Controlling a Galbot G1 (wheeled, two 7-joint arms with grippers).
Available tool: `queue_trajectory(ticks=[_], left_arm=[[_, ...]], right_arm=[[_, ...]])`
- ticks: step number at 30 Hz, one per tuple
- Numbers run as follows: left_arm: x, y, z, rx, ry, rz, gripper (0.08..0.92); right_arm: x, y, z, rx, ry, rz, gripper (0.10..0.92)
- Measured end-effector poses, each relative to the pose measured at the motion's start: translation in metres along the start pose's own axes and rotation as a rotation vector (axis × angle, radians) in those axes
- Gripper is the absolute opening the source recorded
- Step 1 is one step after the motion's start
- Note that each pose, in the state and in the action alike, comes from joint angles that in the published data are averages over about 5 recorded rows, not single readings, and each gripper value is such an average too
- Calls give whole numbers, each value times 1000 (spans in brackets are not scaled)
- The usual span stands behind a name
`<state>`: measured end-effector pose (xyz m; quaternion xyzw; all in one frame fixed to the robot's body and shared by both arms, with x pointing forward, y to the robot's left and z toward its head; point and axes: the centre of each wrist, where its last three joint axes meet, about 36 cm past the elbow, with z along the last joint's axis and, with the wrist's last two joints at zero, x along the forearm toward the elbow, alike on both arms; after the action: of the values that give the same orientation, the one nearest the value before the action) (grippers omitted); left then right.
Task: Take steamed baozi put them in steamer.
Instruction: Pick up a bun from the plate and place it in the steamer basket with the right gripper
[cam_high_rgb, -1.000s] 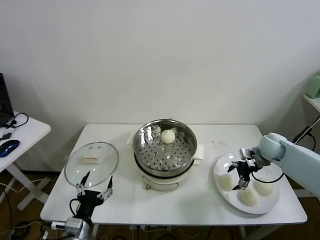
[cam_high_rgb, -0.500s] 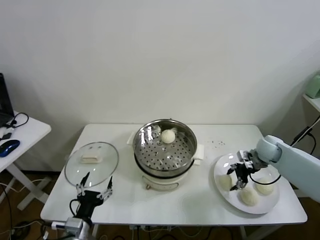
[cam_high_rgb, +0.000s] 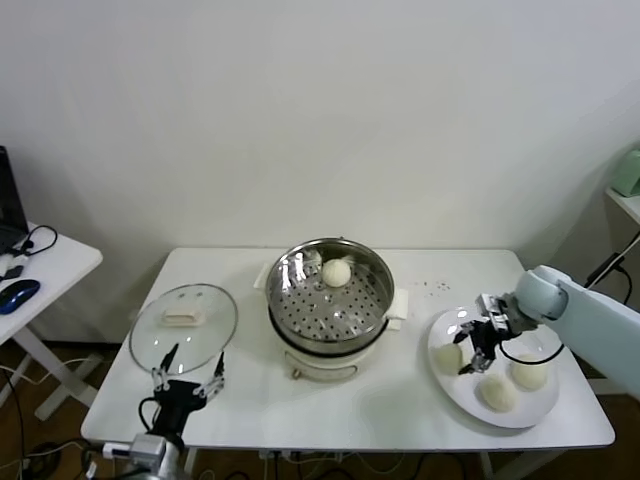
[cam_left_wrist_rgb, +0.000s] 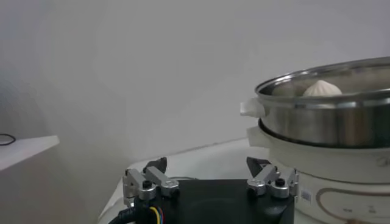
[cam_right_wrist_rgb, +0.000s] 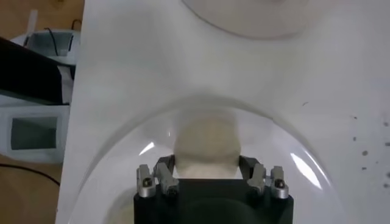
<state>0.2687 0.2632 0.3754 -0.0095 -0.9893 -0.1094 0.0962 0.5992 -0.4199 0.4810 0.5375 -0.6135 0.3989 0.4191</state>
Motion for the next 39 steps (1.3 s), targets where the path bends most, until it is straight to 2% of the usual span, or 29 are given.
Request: queue_trajectory(ticks=[9, 20, 29, 39], left_arm=[[0, -2, -7, 7, 34, -41, 823], [5, -4, -15, 9, 60, -50, 823], [11, -3, -15, 11, 64, -54, 823], [21, -1, -21, 28, 52, -68, 823]], right_arm=[[81, -19, -9, -49, -89, 64, 695], [157, -46, -82, -7, -210, 97, 696], [156, -73, -177, 84, -247, 52, 696], [109, -92, -267, 170, -216, -29, 699]])
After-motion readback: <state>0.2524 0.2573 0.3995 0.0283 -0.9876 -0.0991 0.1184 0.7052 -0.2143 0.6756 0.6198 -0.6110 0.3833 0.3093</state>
